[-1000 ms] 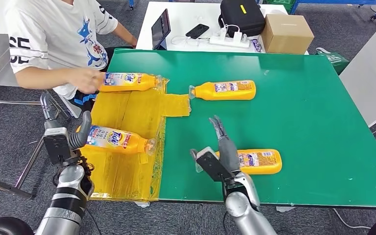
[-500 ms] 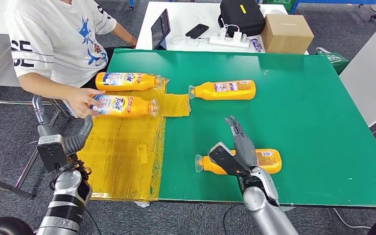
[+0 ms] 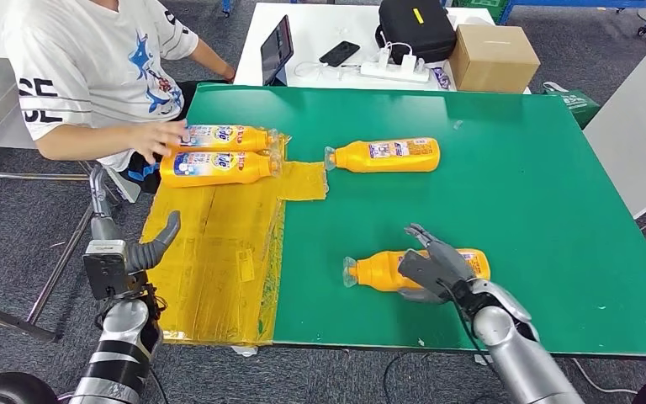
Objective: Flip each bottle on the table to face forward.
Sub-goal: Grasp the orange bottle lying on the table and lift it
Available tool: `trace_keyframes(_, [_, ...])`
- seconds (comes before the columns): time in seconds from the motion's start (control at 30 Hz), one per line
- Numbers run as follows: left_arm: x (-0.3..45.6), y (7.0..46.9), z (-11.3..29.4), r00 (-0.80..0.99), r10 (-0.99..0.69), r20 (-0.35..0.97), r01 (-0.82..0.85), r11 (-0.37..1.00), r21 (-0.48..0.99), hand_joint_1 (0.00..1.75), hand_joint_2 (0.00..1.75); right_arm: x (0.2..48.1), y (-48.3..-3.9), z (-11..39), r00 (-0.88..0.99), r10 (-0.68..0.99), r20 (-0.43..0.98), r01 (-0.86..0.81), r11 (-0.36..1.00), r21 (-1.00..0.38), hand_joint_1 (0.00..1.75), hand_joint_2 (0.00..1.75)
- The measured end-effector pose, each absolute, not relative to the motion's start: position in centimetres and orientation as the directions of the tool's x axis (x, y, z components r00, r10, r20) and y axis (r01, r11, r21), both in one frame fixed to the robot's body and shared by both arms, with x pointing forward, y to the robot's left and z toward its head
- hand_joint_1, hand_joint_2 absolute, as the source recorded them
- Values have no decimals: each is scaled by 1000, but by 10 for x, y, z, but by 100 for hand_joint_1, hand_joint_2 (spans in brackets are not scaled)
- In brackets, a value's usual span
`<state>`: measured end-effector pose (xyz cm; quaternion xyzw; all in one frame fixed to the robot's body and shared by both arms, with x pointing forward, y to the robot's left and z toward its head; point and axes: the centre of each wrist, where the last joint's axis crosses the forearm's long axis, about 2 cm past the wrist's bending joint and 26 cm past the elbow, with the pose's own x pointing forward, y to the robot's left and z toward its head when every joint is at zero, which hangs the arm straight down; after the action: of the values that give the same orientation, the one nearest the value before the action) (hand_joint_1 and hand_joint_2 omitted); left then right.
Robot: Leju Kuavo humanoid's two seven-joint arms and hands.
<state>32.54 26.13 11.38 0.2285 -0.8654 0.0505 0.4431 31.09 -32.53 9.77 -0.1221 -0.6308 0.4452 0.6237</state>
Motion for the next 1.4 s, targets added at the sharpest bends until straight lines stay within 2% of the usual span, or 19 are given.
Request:
trace_keyframes(0.23, [325,255,110,-498,-329,802,-415,903,113,0,175,314,-379,114,-155,742,652,-450,534,-716,0,175])
trace_keyframes(0.63, [327,249,106,-493,-307,814,-374,920,121,0,175,319,-425,145,-124,828,546,-506,421,-753,0,175])
trace_keyframes(0.97, [332,237,105,-490,-275,827,-332,936,114,0,175,328,-414,138,-134,864,485,-559,338,-757,0,175])
trace_keyframes(1.4, [335,230,102,-477,-260,840,-315,942,113,0,175,334,-395,119,-139,872,470,-598,304,-741,0,175])
